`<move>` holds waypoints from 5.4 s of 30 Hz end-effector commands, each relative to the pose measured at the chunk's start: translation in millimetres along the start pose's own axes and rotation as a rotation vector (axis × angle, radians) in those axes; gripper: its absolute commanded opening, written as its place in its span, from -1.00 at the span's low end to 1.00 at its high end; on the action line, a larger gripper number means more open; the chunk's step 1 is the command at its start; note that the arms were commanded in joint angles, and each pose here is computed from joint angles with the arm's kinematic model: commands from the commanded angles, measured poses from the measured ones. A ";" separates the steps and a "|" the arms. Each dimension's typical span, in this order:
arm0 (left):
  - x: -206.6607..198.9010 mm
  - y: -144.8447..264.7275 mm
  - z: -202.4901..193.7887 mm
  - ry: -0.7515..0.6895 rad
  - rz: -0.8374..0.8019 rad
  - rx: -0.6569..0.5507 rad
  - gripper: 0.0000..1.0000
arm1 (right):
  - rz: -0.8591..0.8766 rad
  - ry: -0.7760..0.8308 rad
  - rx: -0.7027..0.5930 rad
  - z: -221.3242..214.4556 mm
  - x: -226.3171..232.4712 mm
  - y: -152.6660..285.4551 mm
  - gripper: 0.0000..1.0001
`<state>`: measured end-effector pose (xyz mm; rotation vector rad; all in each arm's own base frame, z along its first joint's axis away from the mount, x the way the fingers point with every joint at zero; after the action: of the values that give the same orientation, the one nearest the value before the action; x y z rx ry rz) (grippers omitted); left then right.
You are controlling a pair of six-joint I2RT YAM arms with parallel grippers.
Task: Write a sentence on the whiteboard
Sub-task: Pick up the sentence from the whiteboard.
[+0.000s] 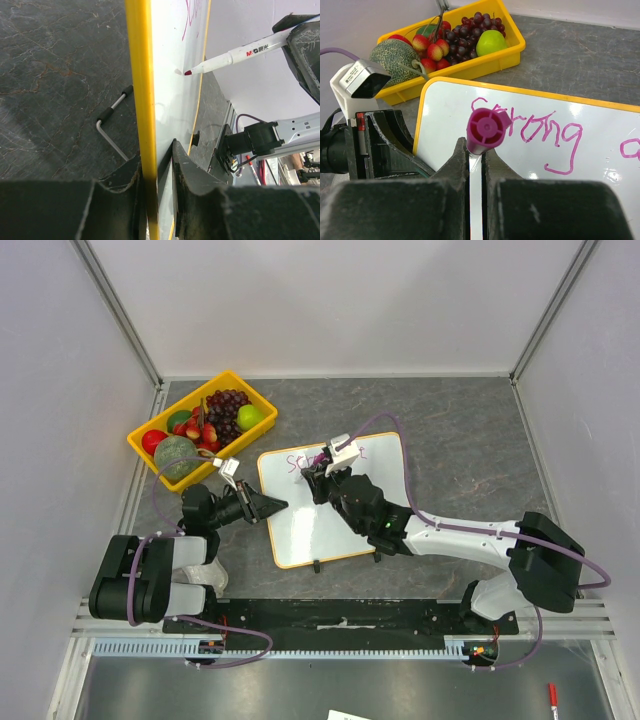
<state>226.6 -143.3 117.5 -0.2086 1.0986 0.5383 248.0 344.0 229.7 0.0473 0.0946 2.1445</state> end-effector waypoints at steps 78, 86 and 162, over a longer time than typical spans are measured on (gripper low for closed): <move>6.5 -2.9 4.0 -0.071 0.017 -0.008 -0.96 | -0.013 -0.069 -0.036 17.5 -8.9 8.3 -1.00; 6.1 -3.2 4.2 -0.072 0.015 -0.007 -0.96 | -0.008 -0.069 -0.002 2.9 -11.4 14.3 -1.00; 7.1 -3.3 4.4 -0.068 0.018 -0.007 -0.96 | -0.083 -0.117 0.034 -5.3 -46.5 11.8 -1.00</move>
<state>227.4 -143.4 116.8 -0.2068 1.1034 0.5385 255.1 306.6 216.9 0.1979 0.0787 2.1080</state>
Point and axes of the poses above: each gripper's point midway between its finger pads, its own y axis back along the fingers, its own x axis along the line the jaws close on, z = x × y, the point moved 4 cm from there along y, back along the fingers, and after that the axes turned 13 degrees about y, right-handed, at the moved point
